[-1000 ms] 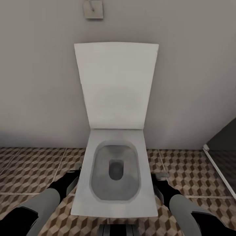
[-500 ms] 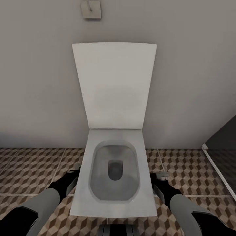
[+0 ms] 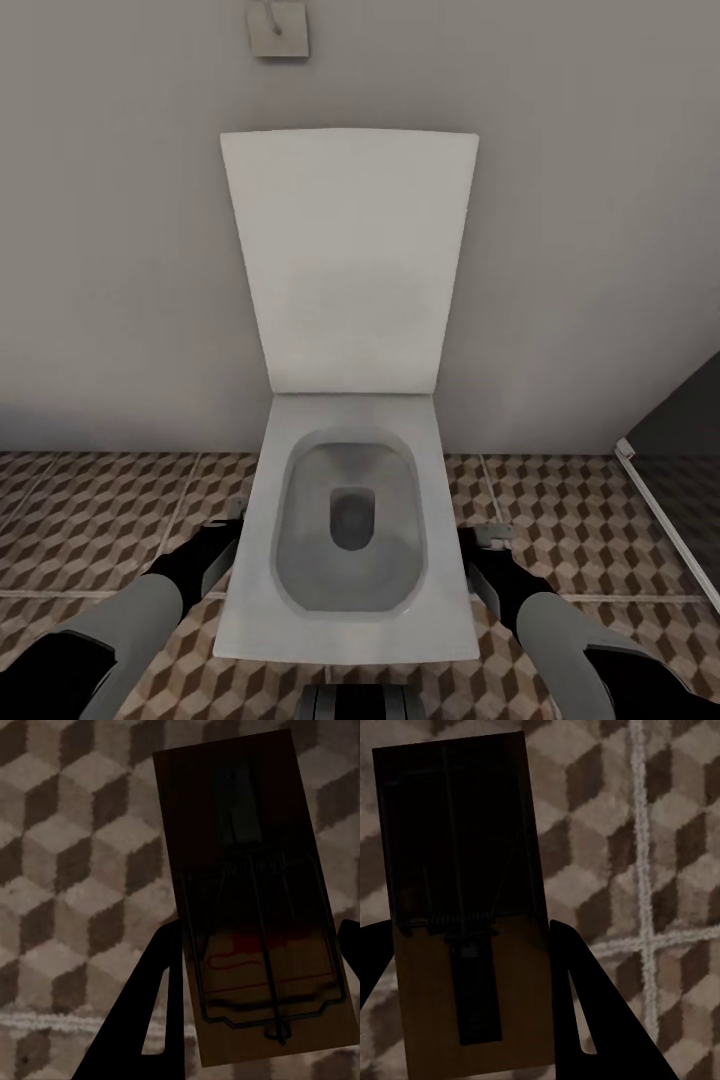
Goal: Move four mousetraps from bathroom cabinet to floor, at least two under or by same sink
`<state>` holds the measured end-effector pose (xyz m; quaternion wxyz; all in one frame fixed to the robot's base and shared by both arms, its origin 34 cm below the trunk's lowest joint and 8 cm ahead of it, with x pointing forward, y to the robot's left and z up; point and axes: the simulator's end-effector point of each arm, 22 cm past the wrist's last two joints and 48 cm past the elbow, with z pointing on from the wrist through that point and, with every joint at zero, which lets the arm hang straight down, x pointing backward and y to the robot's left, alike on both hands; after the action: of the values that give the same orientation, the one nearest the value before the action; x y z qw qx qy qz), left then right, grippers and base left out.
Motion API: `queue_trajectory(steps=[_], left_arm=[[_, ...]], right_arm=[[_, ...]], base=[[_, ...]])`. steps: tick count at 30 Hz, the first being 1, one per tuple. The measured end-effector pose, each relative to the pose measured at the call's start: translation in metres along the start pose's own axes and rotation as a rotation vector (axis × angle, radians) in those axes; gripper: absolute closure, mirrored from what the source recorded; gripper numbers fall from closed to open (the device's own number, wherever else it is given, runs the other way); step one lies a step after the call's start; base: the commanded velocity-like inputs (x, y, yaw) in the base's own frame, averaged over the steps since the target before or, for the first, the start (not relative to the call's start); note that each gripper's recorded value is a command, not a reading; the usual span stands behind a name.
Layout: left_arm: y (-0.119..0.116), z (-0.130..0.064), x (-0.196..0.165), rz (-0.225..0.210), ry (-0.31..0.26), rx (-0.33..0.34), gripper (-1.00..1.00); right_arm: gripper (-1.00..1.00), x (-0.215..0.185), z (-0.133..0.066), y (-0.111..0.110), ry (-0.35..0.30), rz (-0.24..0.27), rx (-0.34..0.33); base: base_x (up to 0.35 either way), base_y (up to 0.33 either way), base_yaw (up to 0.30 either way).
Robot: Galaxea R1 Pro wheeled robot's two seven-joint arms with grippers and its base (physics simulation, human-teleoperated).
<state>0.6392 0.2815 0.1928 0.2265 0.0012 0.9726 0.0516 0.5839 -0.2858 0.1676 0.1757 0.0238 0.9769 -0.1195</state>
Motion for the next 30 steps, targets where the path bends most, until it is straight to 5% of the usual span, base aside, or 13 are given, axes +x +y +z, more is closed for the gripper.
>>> queue_trajectory(steps=[9,21,30], left_arm=[[0.004,0.001,0.003,-0.007,0.008,-0.006,1.00],[0.024,0.005,0.054,-0.008,0.107,-0.045,1.00],[0.031,0.007,0.059,-0.015,0.088,-0.059,1.00]], right_arm=[[1.00,0.000,0.000,-0.002,-0.001,-0.002,0.004],[1.00,0.012,0.004,-0.004,-0.003,0.008,0.006],[1.00,0.026,0.009,-0.026,0.004,0.013,0.032]], base=[[0.000,0.000,0.000],[0.000,0.000,0.000],[0.000,0.000,0.000]])
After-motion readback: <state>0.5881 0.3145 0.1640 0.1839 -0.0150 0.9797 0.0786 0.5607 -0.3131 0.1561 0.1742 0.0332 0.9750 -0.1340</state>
